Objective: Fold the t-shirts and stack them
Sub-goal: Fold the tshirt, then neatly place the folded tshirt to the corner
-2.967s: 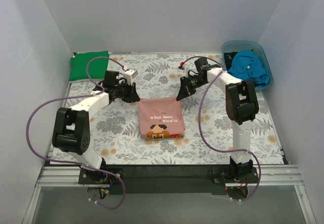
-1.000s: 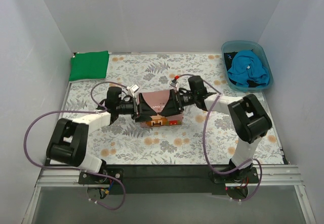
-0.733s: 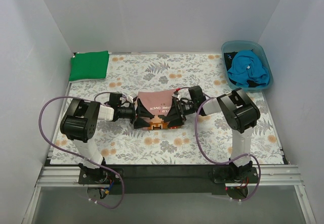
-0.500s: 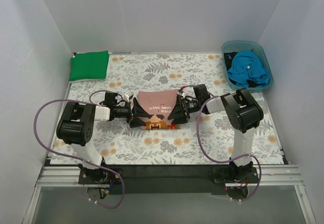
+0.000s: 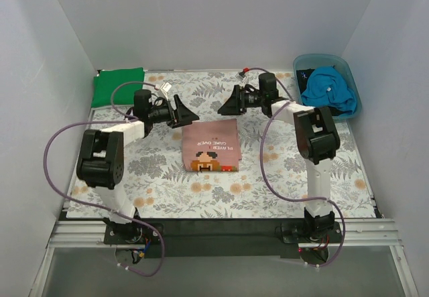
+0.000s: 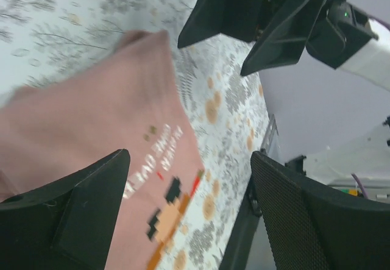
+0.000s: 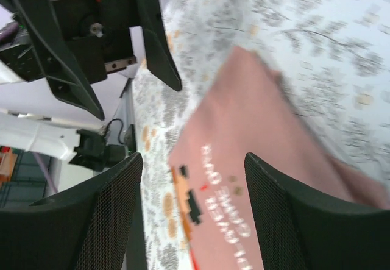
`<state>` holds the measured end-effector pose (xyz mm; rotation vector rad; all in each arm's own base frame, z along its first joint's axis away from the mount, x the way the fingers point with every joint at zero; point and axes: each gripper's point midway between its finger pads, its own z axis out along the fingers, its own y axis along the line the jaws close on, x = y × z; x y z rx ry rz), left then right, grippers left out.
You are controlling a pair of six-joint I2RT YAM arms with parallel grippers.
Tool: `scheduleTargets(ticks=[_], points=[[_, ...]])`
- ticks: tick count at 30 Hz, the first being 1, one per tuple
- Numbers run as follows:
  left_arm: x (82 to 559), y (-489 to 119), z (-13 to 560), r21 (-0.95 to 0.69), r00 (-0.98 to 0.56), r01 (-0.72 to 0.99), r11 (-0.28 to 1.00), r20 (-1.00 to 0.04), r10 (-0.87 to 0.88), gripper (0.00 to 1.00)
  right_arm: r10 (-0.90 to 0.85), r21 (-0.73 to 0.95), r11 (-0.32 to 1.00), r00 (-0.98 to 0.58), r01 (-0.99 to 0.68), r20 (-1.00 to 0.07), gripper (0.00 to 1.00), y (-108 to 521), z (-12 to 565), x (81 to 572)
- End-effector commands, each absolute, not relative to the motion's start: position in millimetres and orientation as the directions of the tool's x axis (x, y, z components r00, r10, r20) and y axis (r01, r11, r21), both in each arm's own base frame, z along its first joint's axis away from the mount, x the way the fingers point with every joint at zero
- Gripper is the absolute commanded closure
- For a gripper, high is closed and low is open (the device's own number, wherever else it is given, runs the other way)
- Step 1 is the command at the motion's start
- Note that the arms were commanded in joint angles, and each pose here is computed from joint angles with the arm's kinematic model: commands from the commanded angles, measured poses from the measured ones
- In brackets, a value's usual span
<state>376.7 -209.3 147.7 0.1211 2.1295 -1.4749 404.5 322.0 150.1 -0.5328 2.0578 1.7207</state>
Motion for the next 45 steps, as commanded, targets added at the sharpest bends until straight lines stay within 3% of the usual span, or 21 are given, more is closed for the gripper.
scheduleTargets(ticks=[1,7,10,12,13,15,17,18,20,21,22,28,34,39,45], points=[[426.9,-199.4,120.2,-0.825,-0.808,0.342,0.45,-0.503,-0.308,0.22,-0.004,0.844,0.247,-0.871,-0.476,-0.491,0.27,319.3,101.6,432.0],[460.7,-180.0,52.4,-0.873,-0.847,0.169,0.457,-0.366,-0.385,0.29,0.021,0.854,0.304,-0.893,-0.422,-0.449,0.37,304.7,47.7,455.8],[467.0,-173.1,51.4,-0.864,-0.843,0.175,0.473,-0.379,-0.381,0.35,0.041,0.85,0.319,-0.89,-0.419,-0.454,0.43,295.4,43.8,466.2],[478.5,-167.0,75.8,-0.826,-0.808,0.262,0.5,-0.471,-0.355,0.37,0.044,0.845,0.302,-0.879,-0.442,-0.475,0.42,295.5,63.0,469.5],[478.0,-159.8,81.7,-0.82,-0.811,0.251,0.514,-0.468,-0.351,0.34,0.042,0.832,0.3,-0.864,-0.468,-0.501,0.41,296.3,75.5,470.6],[481.7,-150.5,124.1,-0.749,-0.744,0.365,0.554,-0.592,-0.31,0.24,0.032,0.778,0.304,-0.81,-0.55,-0.586,0.34,296.7,120.8,468.1],[475.8,-129.5,146.0,-0.707,-0.713,0.365,0.605,-0.631,-0.307,0.1,0.009,0.723,0.342,-0.767,-0.6,-0.641,0.31,299.0,161.0,455.9],[468.3,-123.7,180.2,-0.669,-0.663,0.409,0.62,-0.685,-0.302,0.08,-0.036,0.636,0.36,-0.692,-0.682,-0.721,0.3,299.3,169.6,452.8],[451.9,-106.0,192.0,-0.661,-0.652,0.383,0.646,-0.689,-0.318,0.07,-0.112,0.548,0.414,-0.638,-0.727,-0.762,0.3,306.2,187.5,430.1],[440.6,-101.0,224.0,-0.633,-0.598,0.419,0.651,-0.732,-0.326,0.07,-0.173,0.46,0.424,-0.569,-0.78,-0.804,0.3,308.0,187.7,424.1],[430.2,-83.6,220.1,-0.679,-0.621,0.343,0.649,-0.682,-0.386,0.07,-0.229,0.39,0.444,-0.523,-0.807,-0.821,0.3,320.1,187.7,413.1],[387.0,-18.4,258.7,-0.801,-0.567,0.188,0.569,-0.561,-0.602,0.07,-0.534,0.079,0.398,-0.301,-0.914,-0.79,0.34,360.8,171.2,334.3],[376.0,21.4,235.0,-0.67,-0.507,-0.015,0.742,-0.635,-0.583,0.06,-0.7,-0.052,0.273,-0.161,-0.961,-0.695,0.41,409.2,136.8,257.4],[357.7,28.0,219.3,-0.616,-0.499,-0.083,0.783,-0.654,-0.568,0.06,-0.783,-0.104,0.222,-0.114,-0.969,-0.612,0.49,427.1,94.6,231.0],[347.7,22.0,205.4,-0.622,-0.528,-0.086,0.778,-0.633,-0.565,0.06,-0.829,-0.167,0.206,-0.081,-0.964,-0.554,0.5,442.3,66.0,229.8]])
